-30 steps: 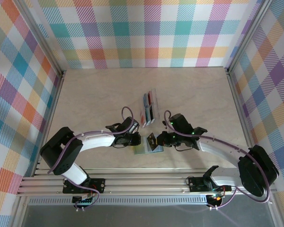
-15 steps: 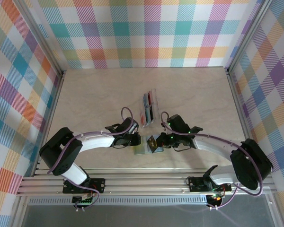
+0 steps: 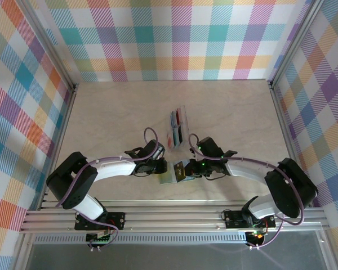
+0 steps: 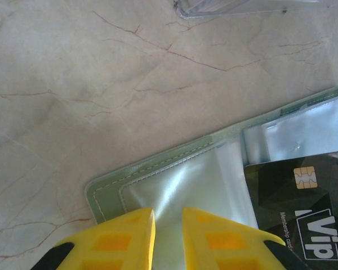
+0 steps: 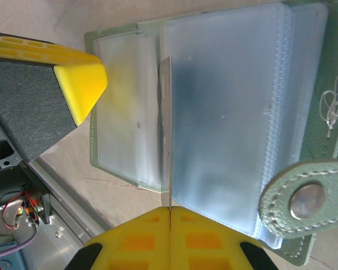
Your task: Put the credit cards into the card holder
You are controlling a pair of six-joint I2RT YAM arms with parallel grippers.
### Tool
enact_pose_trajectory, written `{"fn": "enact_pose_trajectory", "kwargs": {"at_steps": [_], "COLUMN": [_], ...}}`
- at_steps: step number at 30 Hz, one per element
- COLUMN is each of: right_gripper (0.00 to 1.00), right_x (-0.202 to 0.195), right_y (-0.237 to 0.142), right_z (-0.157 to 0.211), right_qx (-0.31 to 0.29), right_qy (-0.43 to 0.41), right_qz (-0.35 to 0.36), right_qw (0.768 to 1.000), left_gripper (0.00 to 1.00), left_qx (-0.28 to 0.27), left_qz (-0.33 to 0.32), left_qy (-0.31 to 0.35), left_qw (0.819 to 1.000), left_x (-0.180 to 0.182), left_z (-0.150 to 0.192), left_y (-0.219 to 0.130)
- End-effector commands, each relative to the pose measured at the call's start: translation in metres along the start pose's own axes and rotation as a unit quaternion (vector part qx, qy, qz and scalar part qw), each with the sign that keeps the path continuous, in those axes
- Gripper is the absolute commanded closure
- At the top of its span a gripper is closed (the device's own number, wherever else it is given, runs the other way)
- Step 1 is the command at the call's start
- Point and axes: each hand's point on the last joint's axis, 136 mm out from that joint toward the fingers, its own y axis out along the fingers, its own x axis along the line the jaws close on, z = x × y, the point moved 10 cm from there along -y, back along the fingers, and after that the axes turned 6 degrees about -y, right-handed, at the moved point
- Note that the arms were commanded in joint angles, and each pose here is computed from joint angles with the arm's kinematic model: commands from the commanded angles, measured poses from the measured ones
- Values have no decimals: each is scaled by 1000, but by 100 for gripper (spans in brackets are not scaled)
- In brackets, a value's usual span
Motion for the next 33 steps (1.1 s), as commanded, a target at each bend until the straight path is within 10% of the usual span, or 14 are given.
{"fn": "enact_pose_trajectory", "kwargs": {"at_steps": [1,33], "right_gripper": [100,100], "right_x": [-4,-11], "right_y": [1,6], "right_z": [2,4], "right_qx": [7,19], "right_qy": [-5,-3], "right_qz": [-25,-10], "right_qw": [1000,1000], "left_gripper": [79,79], "left_qx": [7,5], "left_qz": [-18,-19], "left_qy": [4,3], "left_qw": [1000,1000], "left_x": [6,11], "left_z": [8,12], "left_y": [-1,-1]}}
